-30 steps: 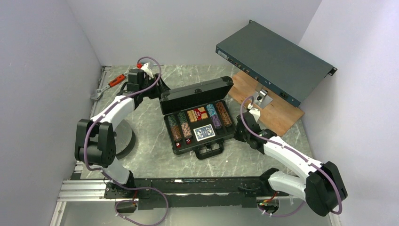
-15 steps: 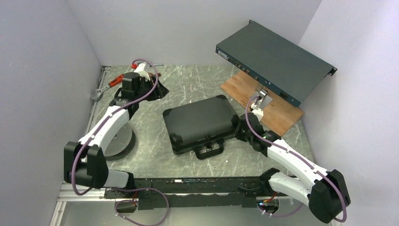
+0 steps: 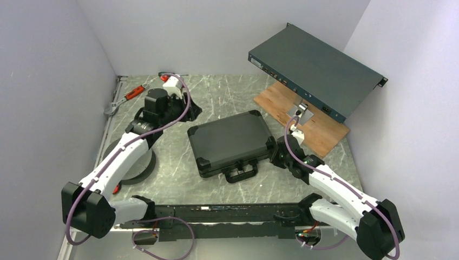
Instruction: Pack up texas hold em set
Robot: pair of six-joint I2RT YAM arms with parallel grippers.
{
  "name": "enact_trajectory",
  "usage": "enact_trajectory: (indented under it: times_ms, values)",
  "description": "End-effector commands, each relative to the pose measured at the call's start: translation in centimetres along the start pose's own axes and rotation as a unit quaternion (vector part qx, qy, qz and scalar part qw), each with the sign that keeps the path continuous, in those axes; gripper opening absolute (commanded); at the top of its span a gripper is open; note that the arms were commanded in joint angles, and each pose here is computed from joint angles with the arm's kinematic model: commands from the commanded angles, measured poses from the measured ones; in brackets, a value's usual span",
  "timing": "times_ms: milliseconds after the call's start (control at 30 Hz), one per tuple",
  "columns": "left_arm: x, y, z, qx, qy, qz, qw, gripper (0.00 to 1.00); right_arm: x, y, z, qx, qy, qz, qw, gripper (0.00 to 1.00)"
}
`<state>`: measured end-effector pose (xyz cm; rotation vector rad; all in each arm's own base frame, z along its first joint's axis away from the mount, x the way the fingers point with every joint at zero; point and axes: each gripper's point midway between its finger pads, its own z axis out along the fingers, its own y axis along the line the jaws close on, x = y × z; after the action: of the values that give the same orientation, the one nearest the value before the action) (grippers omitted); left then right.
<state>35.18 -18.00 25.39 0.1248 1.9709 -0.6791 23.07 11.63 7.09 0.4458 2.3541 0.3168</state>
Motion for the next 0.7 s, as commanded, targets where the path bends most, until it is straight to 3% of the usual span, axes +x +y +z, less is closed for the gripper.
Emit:
enact_trajectory:
  times_ms: [0, 367, 667]
  values:
    - [0.8, -2.7, -1.0, 0.03, 0.012, 0.039, 0.999, 0.5, 0.7, 0.7, -0.4, -0.032, 0.011, 0.007, 0.999, 0.27]
    - [7.8, -6.9, -0.7, 0.123, 0.096, 0.063, 0.986, 0.21, 5.1, 3.4, -1.5, -0.172, 0.074, 0.016, 0.982, 0.35]
    - [11.6, -9.4, -1.3, 0.159, 0.14, 0.086, 0.973, 0.11, 7.6, 4.7, -1.7, -0.249, 0.105, 0.049, 0.962, 0.31]
